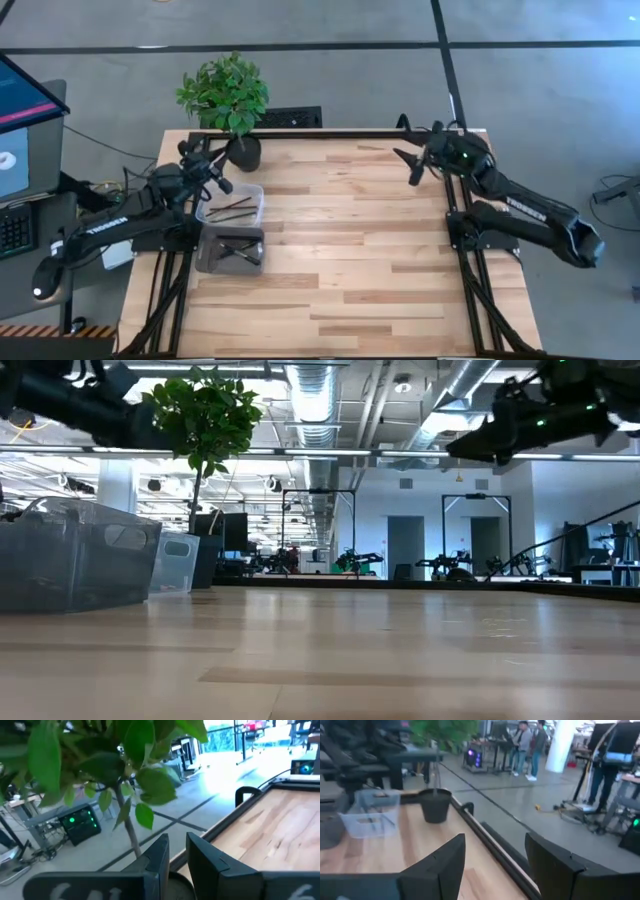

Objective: Sort pens & pencils
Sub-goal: Return to Home Position

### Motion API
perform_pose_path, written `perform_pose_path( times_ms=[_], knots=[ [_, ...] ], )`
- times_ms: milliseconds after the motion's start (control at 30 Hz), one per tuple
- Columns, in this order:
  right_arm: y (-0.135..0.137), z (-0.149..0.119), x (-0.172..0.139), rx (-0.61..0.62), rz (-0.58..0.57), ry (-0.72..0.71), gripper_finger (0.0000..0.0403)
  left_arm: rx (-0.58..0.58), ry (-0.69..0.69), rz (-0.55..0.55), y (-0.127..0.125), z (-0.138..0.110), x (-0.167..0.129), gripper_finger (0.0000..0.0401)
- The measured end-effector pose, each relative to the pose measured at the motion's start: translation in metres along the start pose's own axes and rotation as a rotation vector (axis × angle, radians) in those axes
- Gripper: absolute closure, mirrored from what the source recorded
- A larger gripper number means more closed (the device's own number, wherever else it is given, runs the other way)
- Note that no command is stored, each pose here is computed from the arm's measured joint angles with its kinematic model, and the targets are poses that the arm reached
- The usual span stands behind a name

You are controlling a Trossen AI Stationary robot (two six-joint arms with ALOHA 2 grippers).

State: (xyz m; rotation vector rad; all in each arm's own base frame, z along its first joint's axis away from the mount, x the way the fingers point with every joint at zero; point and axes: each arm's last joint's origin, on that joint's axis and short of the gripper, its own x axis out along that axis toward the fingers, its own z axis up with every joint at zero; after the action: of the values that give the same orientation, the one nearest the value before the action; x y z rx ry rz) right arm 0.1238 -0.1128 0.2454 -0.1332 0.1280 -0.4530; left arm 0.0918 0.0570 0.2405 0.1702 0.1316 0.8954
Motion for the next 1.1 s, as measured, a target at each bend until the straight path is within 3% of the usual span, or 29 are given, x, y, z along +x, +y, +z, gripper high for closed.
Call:
perform_pose_path(
  times_ms=[233, 467, 633, 833, 1100],
  knots=[
    [0.013, 0.000, -0.030, -0.003, 0.001, -0.115, 0.0173, -0.018, 0.033, 0.004, -0.002, -0.030, -0.006, 0.0344],
    [0.021, -0.005, -0.049, 0.004, 0.003, -0.091, 0.0173, -0.042, 0.103, -0.040, -0.010, -0.058, -0.002, 0.0344],
    [0.024, -0.004, -0.062, -0.007, -0.002, -0.117, 0.0173, -0.082, 0.079, -0.026, -0.015, -0.075, 0.001, 0.0344],
    [0.030, -0.007, -0.078, -0.007, -0.006, -0.148, 0.0173, -0.107, 0.039, -0.023, -0.016, -0.079, 0.002, 0.0344],
    [0.033, -0.049, -0.070, 0.068, -0.091, -0.138, 0.0173, -0.105, 0.045, -0.018, -0.016, -0.079, 0.002, 0.0344]
  ],
)
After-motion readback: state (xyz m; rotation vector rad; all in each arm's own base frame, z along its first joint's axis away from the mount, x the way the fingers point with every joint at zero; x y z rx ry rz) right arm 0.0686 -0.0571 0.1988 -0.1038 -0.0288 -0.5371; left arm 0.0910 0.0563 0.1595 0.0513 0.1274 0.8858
